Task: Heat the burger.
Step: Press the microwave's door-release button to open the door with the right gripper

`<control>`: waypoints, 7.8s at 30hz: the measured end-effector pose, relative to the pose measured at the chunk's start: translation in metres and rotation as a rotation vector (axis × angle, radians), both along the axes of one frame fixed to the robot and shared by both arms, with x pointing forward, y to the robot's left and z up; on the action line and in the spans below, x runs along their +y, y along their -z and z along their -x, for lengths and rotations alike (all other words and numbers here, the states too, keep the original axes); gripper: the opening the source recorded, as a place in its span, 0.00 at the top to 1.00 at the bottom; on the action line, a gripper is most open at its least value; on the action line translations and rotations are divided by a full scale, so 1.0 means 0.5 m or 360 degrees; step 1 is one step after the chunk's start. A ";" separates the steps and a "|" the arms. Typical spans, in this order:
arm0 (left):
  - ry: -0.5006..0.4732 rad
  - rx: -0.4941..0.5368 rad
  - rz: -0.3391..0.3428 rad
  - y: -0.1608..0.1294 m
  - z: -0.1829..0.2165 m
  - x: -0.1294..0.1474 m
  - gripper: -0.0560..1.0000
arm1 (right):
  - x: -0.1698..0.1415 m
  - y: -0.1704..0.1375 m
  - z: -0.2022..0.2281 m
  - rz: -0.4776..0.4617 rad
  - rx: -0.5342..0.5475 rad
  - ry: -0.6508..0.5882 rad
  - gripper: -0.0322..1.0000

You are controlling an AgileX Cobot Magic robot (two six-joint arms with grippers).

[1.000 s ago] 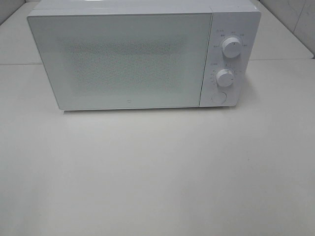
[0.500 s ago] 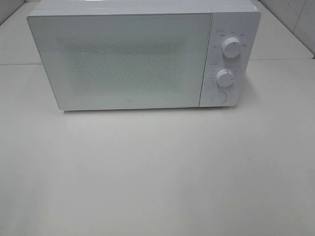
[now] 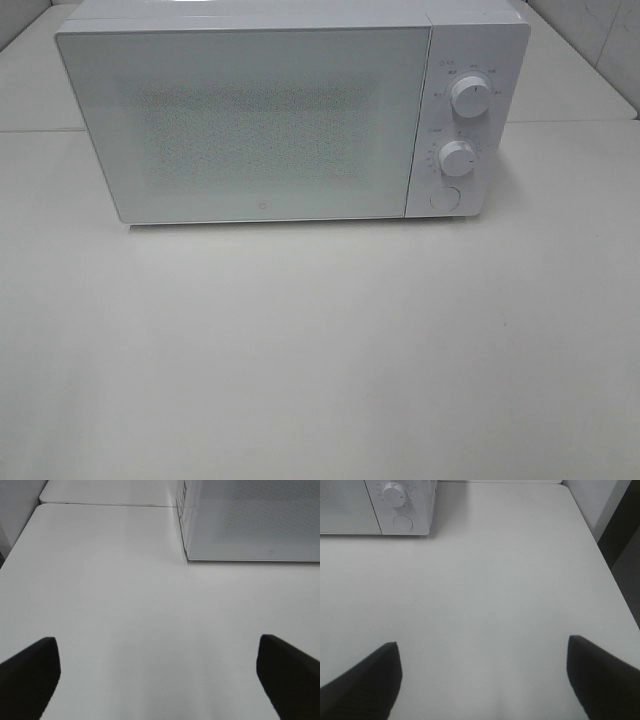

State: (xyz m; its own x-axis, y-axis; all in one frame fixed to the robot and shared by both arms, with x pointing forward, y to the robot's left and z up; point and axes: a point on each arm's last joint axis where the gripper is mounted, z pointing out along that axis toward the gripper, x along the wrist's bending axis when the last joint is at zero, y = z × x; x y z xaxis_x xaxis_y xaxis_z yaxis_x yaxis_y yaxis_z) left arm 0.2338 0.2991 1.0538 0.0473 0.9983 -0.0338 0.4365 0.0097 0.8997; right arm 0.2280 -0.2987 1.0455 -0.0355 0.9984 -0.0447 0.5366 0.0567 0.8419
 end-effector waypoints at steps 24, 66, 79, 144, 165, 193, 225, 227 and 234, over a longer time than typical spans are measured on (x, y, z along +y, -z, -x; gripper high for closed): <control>0.0000 0.0000 0.0000 0.000 0.000 0.000 0.01 | 0.003 -0.071 -0.175 0.0003 -0.0365 -0.0021 0.33; 0.0000 0.0000 0.0000 0.000 0.000 0.000 0.01 | 0.011 0.135 -0.523 0.0016 -0.0619 -0.0081 0.95; 0.0000 0.0000 0.0000 0.000 0.000 0.000 0.01 | 0.010 0.226 -0.501 -0.0112 -0.0630 -0.0018 0.95; 0.0000 0.0000 0.0000 0.000 0.000 0.000 0.01 | 0.206 0.343 -0.561 -0.2065 -0.0113 0.0817 0.95; -0.0001 0.0000 -0.0001 0.000 0.000 0.000 0.01 | 0.229 0.395 -0.626 -0.2035 -0.0029 0.1039 0.95; -0.0001 0.0000 -0.0001 0.000 0.000 0.000 0.01 | 0.236 0.391 -0.678 -0.2037 -0.0058 0.1060 0.95; -0.0001 0.0000 -0.0001 0.000 0.000 0.000 0.01 | 0.239 0.401 -0.699 -0.2036 0.0007 0.1140 0.95; -0.0001 0.0000 -0.0001 0.000 0.000 0.000 0.01 | 0.239 0.401 -0.699 -0.2035 0.0008 0.1142 0.95; -0.0001 0.0000 -0.0001 0.000 0.000 0.000 0.01 | 0.234 0.401 -0.701 -0.2040 -0.0004 0.1156 0.95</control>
